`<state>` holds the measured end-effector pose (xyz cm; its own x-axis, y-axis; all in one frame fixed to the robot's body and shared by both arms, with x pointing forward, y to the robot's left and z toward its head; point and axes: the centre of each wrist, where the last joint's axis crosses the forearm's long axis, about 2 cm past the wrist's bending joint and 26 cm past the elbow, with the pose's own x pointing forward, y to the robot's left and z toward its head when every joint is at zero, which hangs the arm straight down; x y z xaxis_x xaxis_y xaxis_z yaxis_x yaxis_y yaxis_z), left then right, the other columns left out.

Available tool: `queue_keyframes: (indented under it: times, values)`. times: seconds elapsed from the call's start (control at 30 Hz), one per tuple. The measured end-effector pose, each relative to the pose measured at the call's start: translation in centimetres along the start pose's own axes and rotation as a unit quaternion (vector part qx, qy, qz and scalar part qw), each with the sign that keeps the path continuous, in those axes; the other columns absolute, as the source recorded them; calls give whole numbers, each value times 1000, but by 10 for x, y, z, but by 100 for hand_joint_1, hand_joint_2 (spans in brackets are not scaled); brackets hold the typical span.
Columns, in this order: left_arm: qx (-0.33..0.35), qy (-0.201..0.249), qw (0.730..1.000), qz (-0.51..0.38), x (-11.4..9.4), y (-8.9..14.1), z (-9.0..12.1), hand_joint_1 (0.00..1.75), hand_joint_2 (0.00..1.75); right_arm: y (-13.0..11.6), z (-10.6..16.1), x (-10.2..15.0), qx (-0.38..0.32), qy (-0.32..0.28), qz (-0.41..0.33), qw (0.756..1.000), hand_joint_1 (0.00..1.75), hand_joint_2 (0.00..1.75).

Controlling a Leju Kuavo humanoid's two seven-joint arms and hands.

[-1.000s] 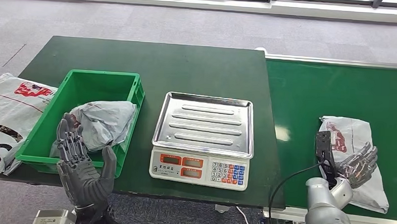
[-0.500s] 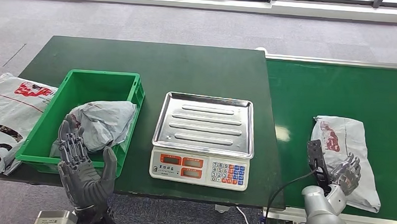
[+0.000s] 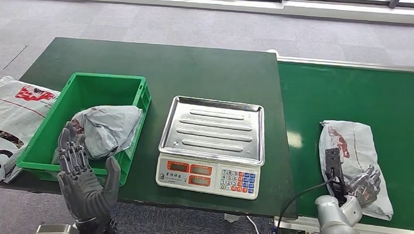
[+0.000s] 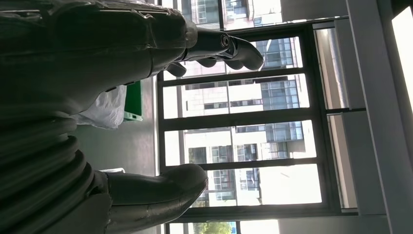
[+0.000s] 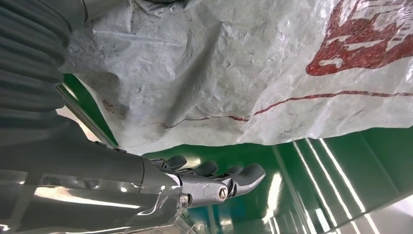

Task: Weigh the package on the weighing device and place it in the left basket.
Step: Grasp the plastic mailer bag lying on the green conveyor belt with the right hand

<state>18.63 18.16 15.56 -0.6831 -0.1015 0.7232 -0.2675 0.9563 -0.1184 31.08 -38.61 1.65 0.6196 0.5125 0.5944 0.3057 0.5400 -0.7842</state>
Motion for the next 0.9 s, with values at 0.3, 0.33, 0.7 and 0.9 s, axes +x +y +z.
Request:
queue_keyframes:
  times: [0.3,0.33,0.7,0.9]
  values:
    - [1,0,1000,0,1,1,1,0,175,7,4,-3,121,6,62,991,0,175]
    - [1,0,1000,1,2,1,1,0,175,8,4,-3,129,4,67,989,0,175]
    - [-6,1,1000,9,1,1,1,0,175,11,7,-4,158,-19,92,983,5,175]
    - [-7,1,1000,9,1,1,0,0,175,11,7,-4,160,-22,93,982,5,175]
